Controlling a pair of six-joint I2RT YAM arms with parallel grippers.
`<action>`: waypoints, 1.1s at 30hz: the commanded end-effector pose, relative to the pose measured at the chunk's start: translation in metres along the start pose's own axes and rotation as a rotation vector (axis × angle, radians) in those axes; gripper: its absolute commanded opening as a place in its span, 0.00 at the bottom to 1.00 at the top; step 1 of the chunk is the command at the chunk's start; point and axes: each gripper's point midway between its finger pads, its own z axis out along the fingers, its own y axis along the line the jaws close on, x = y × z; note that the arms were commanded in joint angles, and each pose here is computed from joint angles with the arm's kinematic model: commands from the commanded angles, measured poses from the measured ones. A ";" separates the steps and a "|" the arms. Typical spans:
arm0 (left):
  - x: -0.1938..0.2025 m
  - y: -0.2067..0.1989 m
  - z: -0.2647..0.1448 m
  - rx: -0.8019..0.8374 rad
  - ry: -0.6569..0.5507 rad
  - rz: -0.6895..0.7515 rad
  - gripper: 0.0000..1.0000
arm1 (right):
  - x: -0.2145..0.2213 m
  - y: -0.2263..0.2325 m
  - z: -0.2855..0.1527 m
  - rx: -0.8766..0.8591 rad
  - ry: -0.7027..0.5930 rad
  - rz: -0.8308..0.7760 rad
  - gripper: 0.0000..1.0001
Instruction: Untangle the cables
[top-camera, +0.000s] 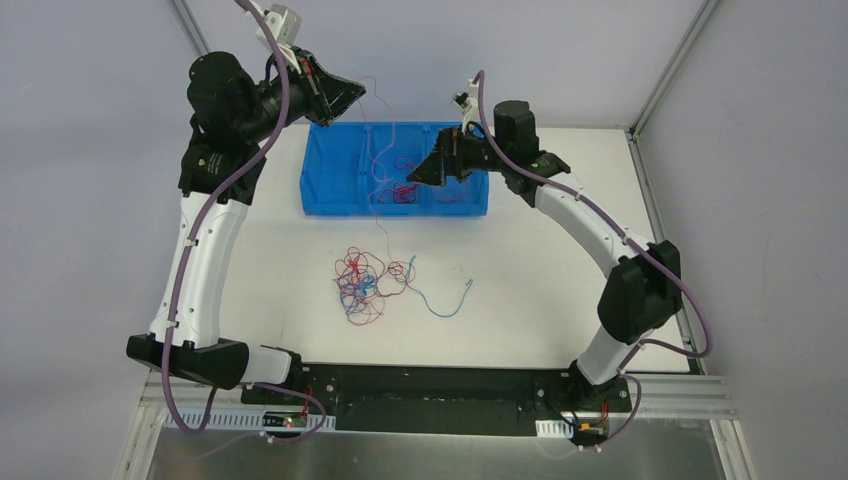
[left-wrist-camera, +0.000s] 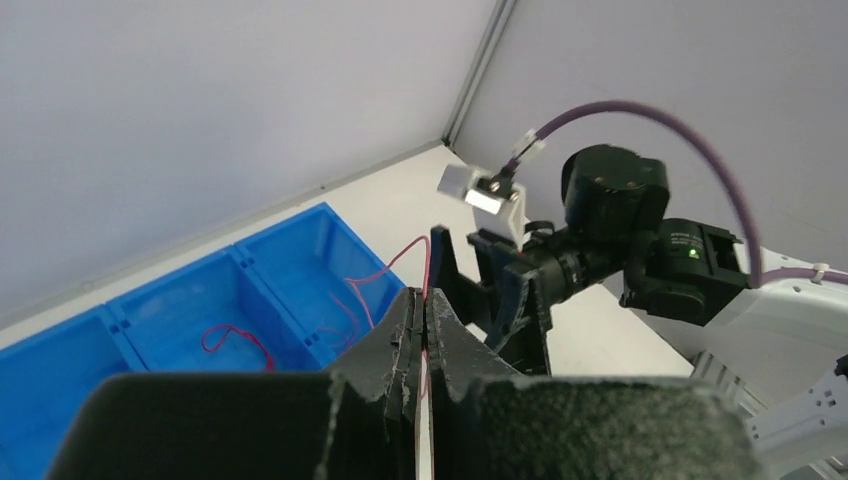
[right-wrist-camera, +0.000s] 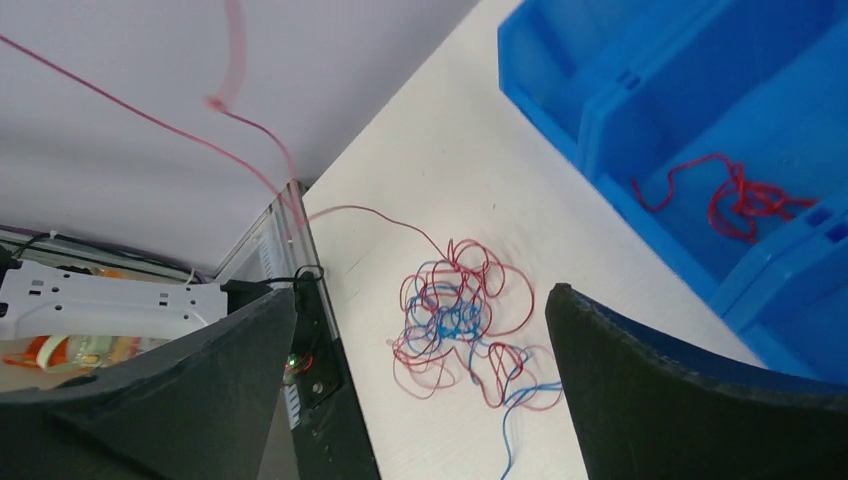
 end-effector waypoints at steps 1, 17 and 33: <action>0.007 -0.007 -0.003 0.040 0.021 -0.056 0.00 | -0.064 0.052 -0.020 -0.056 -0.233 -0.289 0.99; 0.021 -0.010 0.010 0.099 0.069 -0.164 0.00 | -0.055 0.069 0.049 -0.048 -0.181 -0.368 0.68; 0.180 0.075 -0.076 0.046 0.394 0.116 0.78 | -0.093 0.102 -0.027 -0.034 -0.251 -0.126 0.00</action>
